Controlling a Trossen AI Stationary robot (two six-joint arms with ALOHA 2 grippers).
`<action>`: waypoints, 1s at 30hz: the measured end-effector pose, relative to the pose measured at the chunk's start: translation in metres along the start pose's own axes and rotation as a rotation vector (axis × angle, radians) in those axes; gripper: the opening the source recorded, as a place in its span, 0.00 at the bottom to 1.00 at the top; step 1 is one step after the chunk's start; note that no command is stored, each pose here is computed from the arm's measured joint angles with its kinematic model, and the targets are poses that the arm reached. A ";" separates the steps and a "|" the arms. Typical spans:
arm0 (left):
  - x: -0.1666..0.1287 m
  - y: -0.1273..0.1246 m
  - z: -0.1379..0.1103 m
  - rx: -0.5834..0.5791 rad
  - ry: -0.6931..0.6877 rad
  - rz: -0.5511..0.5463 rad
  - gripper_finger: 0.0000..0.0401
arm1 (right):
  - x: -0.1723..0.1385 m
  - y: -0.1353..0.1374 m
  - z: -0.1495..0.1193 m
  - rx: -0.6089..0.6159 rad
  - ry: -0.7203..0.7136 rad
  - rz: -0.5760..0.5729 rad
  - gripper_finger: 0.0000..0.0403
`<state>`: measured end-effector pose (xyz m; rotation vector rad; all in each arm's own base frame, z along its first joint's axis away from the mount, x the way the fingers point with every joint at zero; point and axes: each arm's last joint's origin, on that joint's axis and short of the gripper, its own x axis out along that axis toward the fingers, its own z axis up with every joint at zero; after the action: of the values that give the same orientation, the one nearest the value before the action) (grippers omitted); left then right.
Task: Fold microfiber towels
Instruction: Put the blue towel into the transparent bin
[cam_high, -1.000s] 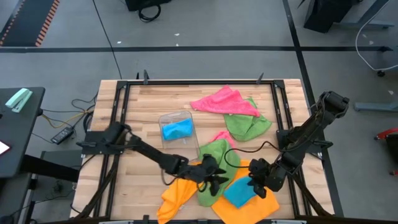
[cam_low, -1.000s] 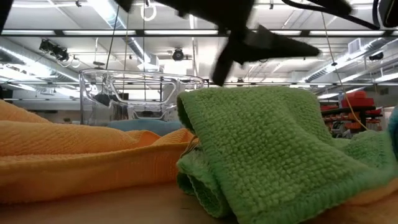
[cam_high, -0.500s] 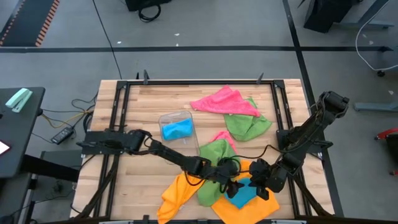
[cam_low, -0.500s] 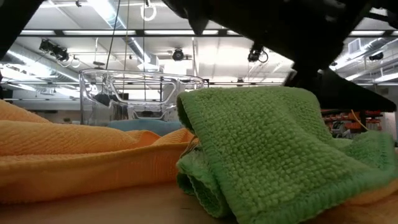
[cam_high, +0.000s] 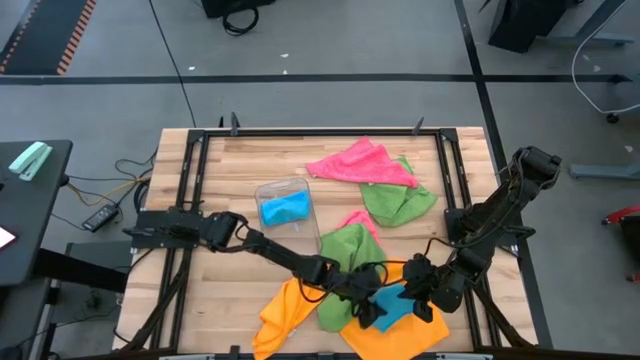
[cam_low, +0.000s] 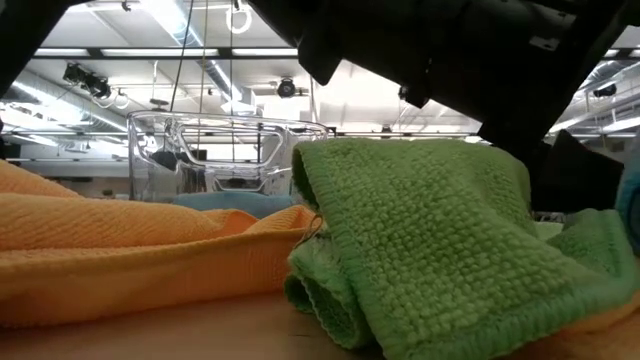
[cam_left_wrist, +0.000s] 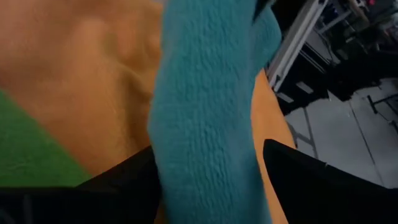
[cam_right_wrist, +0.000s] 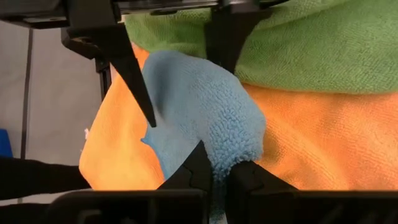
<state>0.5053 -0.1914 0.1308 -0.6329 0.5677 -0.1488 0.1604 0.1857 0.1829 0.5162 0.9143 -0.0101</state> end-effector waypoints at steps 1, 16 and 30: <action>0.000 0.000 0.000 -0.001 0.009 -0.007 0.65 | 0.000 0.000 0.000 0.004 -0.001 -0.001 0.06; 0.000 -0.001 -0.005 -0.002 0.055 -0.012 0.31 | -0.005 0.007 -0.006 0.022 -0.066 0.031 0.06; -0.007 -0.001 0.011 -0.045 0.143 -0.162 0.10 | -0.022 0.008 -0.001 0.122 -0.019 0.110 0.40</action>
<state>0.5055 -0.1841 0.1422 -0.7155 0.6584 -0.3364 0.1480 0.1892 0.2021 0.6776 0.8692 0.0289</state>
